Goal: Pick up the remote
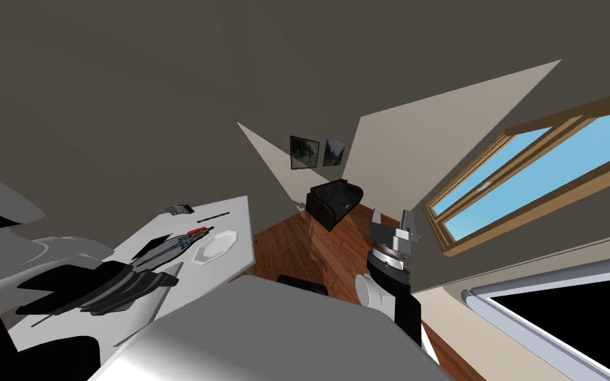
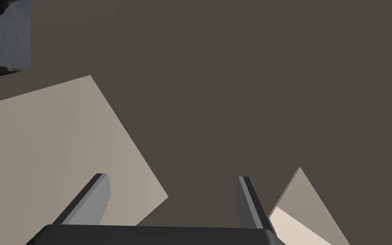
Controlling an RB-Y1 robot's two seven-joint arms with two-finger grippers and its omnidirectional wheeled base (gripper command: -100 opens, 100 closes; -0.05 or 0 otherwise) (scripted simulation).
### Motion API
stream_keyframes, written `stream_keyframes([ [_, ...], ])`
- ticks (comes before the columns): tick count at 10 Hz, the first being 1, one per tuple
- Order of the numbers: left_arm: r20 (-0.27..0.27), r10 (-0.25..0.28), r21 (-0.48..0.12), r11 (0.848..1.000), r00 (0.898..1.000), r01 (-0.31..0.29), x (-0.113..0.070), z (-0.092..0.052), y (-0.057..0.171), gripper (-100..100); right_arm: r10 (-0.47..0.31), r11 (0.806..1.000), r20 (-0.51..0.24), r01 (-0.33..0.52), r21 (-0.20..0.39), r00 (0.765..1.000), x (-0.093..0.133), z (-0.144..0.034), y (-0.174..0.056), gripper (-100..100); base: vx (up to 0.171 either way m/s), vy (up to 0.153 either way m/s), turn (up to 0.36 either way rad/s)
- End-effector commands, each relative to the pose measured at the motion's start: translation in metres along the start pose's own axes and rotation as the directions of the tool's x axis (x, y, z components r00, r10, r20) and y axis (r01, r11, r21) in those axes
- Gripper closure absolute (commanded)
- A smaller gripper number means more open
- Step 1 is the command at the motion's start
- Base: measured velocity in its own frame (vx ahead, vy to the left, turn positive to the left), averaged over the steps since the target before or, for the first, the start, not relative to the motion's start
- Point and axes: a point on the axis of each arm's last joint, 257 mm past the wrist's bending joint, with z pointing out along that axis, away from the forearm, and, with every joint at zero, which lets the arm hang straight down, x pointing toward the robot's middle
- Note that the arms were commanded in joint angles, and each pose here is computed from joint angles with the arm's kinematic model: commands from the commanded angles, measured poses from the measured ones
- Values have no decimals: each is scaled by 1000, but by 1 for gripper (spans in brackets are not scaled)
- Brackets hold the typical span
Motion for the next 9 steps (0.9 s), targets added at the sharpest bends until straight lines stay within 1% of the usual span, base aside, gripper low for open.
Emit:
stream_keyframes([
  [1,2,3,0,1000,1000,-3,-2,5,-9,-100,0,1000,0,0,0,1000,0,0,0,0,-14,23,19],
  [3,3,6,0,1000,1000,-6,-3,11,-19,-100,0,1000,0,0,0,1000,0,0,0,0,-32,44,14],
  [6,2,13,1,1000,1000,-13,-3,24,-43,-100,0,1000,0,0,0,1000,0,0,0,0,-39,55,21],
  [7,2,13,1,1000,1000,-13,-3,24,-43,-100,0,1000,0,0,0,1000,0,0,0,0,-26,37,4],
  [8,1,14,1,1000,1000,-14,-3,27,-48,-100,0,1000,0,0,0,1000,0,0,0,0,-16,23,9],
  [9,1,13,1,1000,1000,-13,-3,26,-46,-100,0,1000,0,0,0,1000,0,0,0,0,-7,10,0],
])
